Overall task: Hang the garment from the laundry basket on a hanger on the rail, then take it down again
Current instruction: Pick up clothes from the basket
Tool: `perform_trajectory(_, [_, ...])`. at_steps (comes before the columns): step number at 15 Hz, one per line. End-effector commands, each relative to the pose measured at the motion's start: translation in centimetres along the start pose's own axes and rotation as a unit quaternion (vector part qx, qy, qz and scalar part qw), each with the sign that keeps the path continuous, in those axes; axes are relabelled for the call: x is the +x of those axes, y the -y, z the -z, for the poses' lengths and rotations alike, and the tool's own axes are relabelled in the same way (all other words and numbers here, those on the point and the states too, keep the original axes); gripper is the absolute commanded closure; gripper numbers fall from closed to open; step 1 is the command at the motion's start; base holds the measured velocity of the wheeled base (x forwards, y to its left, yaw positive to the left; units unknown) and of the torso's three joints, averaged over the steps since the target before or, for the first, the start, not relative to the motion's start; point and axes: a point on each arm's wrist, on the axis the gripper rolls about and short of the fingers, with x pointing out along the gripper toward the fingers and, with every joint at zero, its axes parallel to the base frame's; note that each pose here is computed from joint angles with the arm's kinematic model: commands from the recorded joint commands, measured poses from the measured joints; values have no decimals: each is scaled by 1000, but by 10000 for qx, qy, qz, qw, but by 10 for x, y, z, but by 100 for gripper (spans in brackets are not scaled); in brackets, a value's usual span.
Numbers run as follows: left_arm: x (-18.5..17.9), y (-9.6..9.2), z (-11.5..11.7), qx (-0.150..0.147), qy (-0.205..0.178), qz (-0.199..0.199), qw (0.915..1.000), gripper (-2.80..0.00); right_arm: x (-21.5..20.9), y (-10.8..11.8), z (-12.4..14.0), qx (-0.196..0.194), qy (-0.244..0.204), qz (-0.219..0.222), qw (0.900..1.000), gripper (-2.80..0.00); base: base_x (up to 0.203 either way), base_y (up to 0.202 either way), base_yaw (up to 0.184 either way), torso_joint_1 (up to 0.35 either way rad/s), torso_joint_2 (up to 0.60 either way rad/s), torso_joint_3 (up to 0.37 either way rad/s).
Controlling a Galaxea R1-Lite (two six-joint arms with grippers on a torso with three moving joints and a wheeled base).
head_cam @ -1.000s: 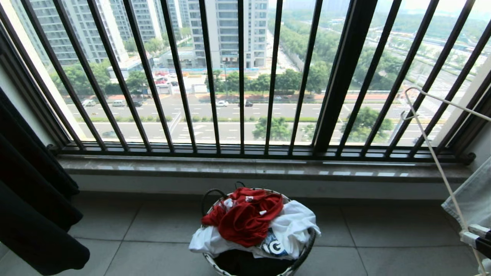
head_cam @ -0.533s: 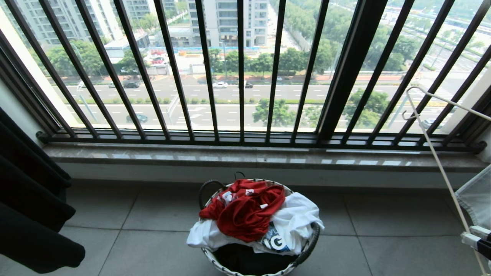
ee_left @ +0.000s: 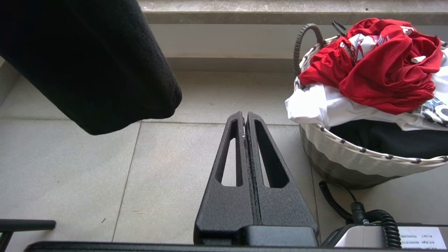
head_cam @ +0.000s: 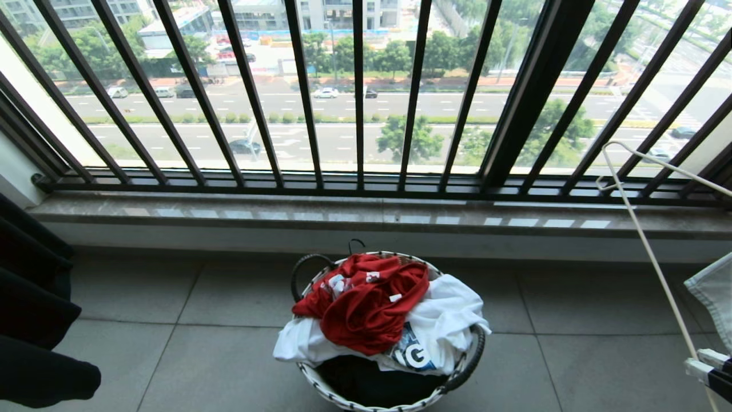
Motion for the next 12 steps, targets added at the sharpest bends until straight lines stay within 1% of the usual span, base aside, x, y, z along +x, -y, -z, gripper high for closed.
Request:
perform_trajectory(1, [0,0,0,0,0,-2,10000,0,0,-1,3,-4,-19,-18,10000,0,0,0,0,3,6,-205])
perform_trajectory(3, [0,0,0,0,0,-2,10000,0,-1,-2,6,-2,-24,-26,10000,0,0,0,0,0,0,-197])
perform_trajectory(5, [0,0,0,0,0,-2,10000,0,-1,-2,6,0,-34,-29,10000,0,0,0,0,4,5,-107])
perform_trajectory(10, [0,0,0,-1,0,-2,10000,0,0,-3,8,20,-72,-73,9999,0,0,0,0,1,0,-11])
perform_trajectory(12, [0,0,0,0,-6,-2,10000,0,1,-2,6,149,-56,-110,9998,0,0,0,0,0,0,0])
